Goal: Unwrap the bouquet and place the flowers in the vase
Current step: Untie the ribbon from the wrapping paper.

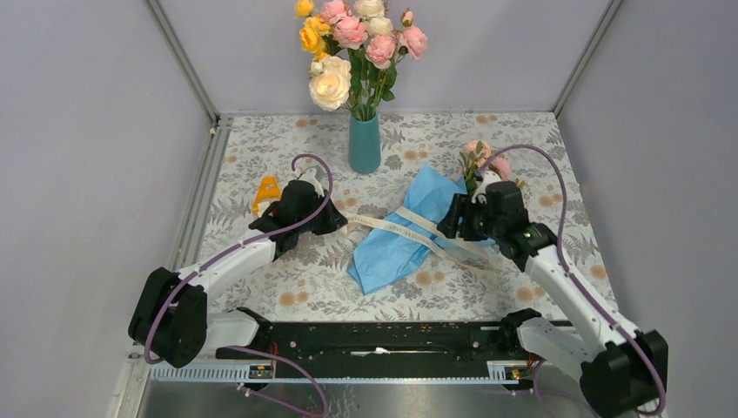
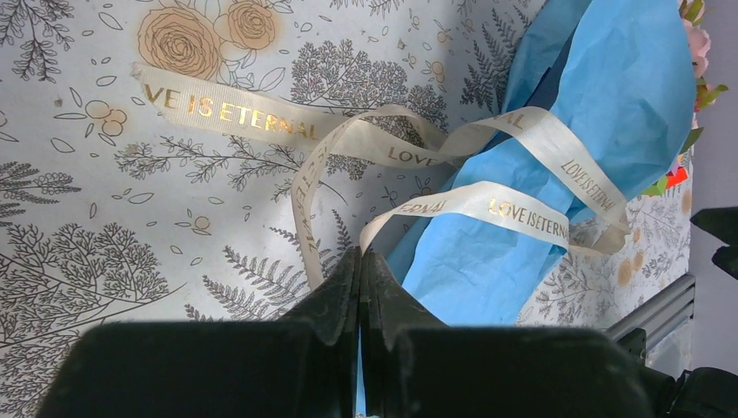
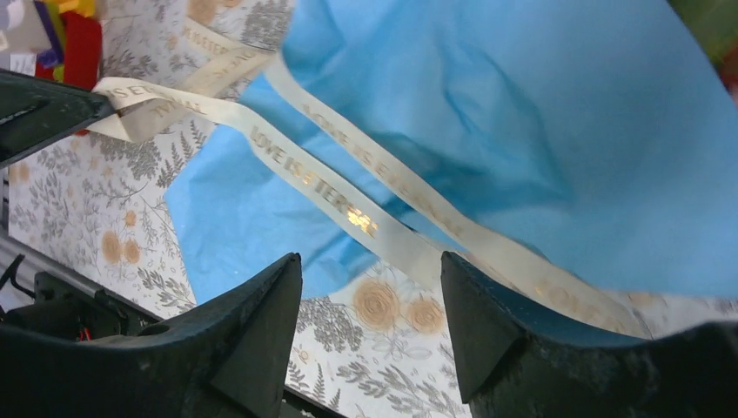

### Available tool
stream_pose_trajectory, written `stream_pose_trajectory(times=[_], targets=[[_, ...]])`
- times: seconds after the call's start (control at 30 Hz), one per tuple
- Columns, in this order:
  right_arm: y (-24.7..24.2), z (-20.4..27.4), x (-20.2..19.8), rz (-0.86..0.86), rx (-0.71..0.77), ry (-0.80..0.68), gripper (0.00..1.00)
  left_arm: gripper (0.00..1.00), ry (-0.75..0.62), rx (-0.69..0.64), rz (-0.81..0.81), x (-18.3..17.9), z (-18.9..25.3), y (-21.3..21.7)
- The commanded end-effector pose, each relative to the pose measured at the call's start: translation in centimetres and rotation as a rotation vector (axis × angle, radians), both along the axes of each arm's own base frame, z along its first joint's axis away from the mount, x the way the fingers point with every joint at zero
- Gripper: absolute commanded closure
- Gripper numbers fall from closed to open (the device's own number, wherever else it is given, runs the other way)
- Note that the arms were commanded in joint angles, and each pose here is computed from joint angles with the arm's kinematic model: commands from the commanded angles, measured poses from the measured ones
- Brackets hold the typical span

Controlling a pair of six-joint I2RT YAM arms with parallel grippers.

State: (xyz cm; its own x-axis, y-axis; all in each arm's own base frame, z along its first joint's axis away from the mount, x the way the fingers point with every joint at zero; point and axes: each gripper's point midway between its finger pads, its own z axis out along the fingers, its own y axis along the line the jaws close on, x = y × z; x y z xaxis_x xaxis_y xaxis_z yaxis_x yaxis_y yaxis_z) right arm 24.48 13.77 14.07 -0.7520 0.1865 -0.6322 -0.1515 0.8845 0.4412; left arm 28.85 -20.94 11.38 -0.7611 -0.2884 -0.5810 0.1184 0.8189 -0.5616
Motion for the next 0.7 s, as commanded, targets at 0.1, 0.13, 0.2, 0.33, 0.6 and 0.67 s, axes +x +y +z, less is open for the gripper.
stream_pose_trajectory(times=[0.1,0.13,0.2,0.33,0.6,0.67], targets=[[4.0,0.9,4.6,0.166,-0.08,-0.071,0.32,1.0,-0.059,-0.093,-0.001,0.8,2.6,-1.1],[4.3,0.5,4.9,0.182,-0.096,-0.055,0.32,1.0,-0.059,-0.095,0.002,0.8,2.7,-1.1],[4.6,-0.3,5.4,0.209,-0.131,-0.03,0.32,1.0,-0.057,-0.096,0.004,0.8,2.7,-1.1],[5.0,-1.8,5.7,0.248,-0.168,0.005,0.32,1.0,-0.054,-0.093,0.006,0.7,2.6,-1.0],[5.8,-4.0,5.7,0.282,-0.181,0.049,0.43,1.0,-0.049,-0.088,0.012,0.5,2.4,-0.8],[6.0,-4.3,5.8,0.289,-0.182,0.055,0.51,1.0,-0.048,-0.086,0.012,0.5,2.4,-0.8]])
